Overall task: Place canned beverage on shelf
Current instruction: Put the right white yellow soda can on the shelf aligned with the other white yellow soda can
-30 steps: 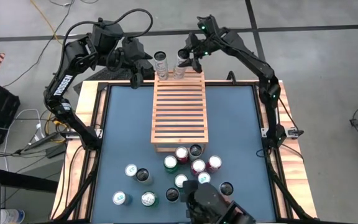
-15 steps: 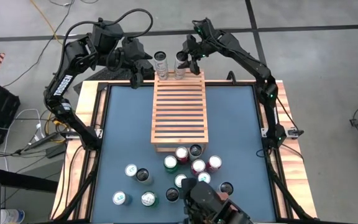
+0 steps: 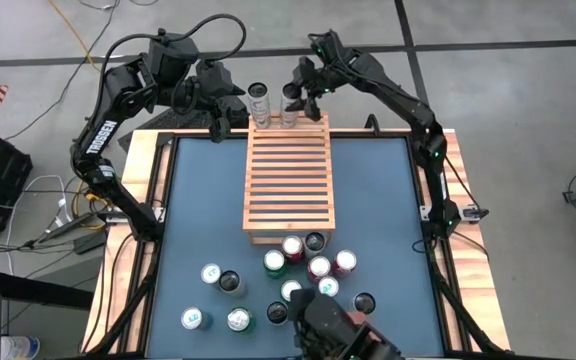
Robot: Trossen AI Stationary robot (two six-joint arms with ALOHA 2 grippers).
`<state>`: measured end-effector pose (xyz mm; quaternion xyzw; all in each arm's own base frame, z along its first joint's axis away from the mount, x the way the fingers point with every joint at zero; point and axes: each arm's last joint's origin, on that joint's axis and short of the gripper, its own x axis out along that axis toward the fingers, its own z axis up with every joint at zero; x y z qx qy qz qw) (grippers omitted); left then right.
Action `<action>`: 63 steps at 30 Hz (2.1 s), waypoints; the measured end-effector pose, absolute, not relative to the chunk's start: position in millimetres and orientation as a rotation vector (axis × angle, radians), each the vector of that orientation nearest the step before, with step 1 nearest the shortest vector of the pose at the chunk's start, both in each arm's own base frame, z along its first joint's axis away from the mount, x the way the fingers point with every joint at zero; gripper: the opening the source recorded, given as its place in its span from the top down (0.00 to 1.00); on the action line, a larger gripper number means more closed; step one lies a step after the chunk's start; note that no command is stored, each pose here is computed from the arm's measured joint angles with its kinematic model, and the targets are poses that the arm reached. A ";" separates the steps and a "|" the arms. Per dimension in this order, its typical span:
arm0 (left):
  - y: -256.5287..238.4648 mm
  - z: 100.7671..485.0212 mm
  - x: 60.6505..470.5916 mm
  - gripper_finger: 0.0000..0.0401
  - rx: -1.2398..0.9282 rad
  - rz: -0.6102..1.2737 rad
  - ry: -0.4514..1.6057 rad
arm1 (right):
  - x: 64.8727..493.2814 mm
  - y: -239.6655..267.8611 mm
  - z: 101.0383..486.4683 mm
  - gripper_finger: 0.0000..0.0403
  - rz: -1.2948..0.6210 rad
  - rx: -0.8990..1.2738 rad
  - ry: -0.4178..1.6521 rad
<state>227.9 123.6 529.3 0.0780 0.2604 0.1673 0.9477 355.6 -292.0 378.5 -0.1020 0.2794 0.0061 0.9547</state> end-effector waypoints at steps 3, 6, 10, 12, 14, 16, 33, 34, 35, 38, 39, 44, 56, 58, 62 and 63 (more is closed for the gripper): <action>123.5 529.3 227.9 0.38 0.161 0.340 0.530 | 356.2 -291.2 378.4 0.33 0.010 -0.195 0.568; 123.5 529.3 227.9 0.38 0.161 0.339 0.530 | 356.1 -291.4 378.4 0.32 0.004 -0.185 0.569; 123.5 529.3 227.9 0.38 0.160 0.339 0.530 | 356.2 -291.8 378.3 0.29 -0.018 -0.188 0.580; 123.5 529.3 227.9 0.38 0.160 0.339 0.530 | 356.6 -291.6 378.2 0.27 -0.026 -0.192 0.585; 123.4 529.3 227.9 0.38 0.159 0.335 0.529 | 357.3 -290.9 378.2 0.25 -0.031 -0.196 0.589; 123.3 529.3 228.0 0.38 0.158 0.332 0.528 | 359.1 -288.6 378.1 0.24 -0.026 -0.201 0.590; 123.1 529.1 227.9 0.38 0.139 0.333 0.527 | 359.9 -283.7 396.9 0.24 -0.070 -0.276 0.518; 123.1 529.0 227.9 0.38 0.138 0.332 0.529 | 359.1 -282.5 399.4 0.24 -0.055 -0.276 0.502; 123.1 528.9 227.8 0.38 0.138 0.332 0.530 | 357.6 -280.9 404.2 0.24 -0.053 -0.281 0.482; 123.0 528.5 227.6 0.38 0.137 0.331 0.533 | 349.8 -278.5 414.8 0.24 -0.049 -0.269 0.453; 123.0 528.5 227.6 0.38 0.137 0.331 0.534 | 347.4 -277.4 418.1 0.24 -0.048 -0.269 0.446; 123.0 528.5 227.7 0.38 0.149 0.329 0.536 | 324.5 -270.4 444.3 0.24 -0.067 -0.298 0.400; 124.4 528.5 227.0 0.38 0.165 0.377 0.549 | 255.1 -296.4 439.4 0.82 -0.247 -0.094 0.562; 124.4 528.6 227.0 0.38 0.165 0.377 0.548 | 259.0 -300.7 421.0 0.95 -0.231 -0.056 0.601; 124.4 528.6 227.0 0.38 0.171 0.377 0.549 | 275.8 -300.3 397.7 0.96 -0.204 -0.038 0.609; 124.4 528.6 227.0 0.38 0.170 0.377 0.549 | 281.2 -298.9 393.6 0.97 -0.195 -0.046 0.602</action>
